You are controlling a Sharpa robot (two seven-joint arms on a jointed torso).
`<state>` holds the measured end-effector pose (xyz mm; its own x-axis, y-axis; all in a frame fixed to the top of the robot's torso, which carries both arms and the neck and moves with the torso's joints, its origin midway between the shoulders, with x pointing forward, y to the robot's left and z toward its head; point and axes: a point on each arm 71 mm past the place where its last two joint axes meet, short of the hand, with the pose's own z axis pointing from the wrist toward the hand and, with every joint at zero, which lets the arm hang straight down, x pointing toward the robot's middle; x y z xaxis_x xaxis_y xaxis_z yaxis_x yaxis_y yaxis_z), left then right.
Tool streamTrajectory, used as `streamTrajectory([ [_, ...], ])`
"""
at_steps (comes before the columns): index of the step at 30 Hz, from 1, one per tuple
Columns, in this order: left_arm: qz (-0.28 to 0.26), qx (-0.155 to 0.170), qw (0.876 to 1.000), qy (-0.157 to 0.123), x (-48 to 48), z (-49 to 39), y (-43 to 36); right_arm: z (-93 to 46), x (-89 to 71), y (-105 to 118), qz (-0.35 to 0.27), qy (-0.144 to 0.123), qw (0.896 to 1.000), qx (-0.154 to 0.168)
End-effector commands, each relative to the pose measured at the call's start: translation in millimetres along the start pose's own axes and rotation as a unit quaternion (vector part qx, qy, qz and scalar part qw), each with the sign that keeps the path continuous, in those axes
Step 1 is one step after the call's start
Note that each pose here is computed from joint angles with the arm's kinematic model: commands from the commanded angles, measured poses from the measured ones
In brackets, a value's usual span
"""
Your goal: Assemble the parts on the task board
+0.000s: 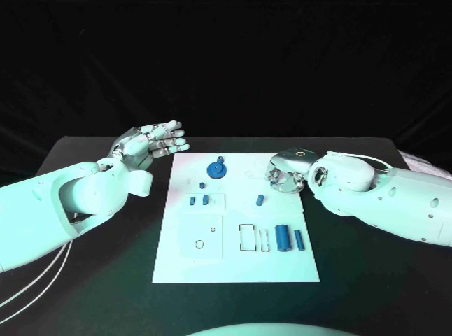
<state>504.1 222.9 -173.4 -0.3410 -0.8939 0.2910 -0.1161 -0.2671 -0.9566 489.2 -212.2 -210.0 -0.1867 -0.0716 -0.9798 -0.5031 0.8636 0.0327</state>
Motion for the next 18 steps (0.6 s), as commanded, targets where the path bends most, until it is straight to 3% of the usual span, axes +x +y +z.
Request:
streamTrajectory([
  [1, -0.003, 0.002, 1.0, 0.016, 4.3, -0.1, -0.2, 0.1, 10.5, 3.0, -0.021, 0.025, 0.999, -0.002],
  [10, 0.01, -0.002, 1.0, 0.018, 4.6, 0.1, 0.5, 0.8, 13.8, 6.1, -0.04, 0.02, 0.999, -0.002],
  [18, 0.023, -0.001, 0.999, 0.024, 5.4, 0.2, 0.5, -0.8, 9.7, 8.7, -0.049, -0.016, 0.999, -0.003],
])
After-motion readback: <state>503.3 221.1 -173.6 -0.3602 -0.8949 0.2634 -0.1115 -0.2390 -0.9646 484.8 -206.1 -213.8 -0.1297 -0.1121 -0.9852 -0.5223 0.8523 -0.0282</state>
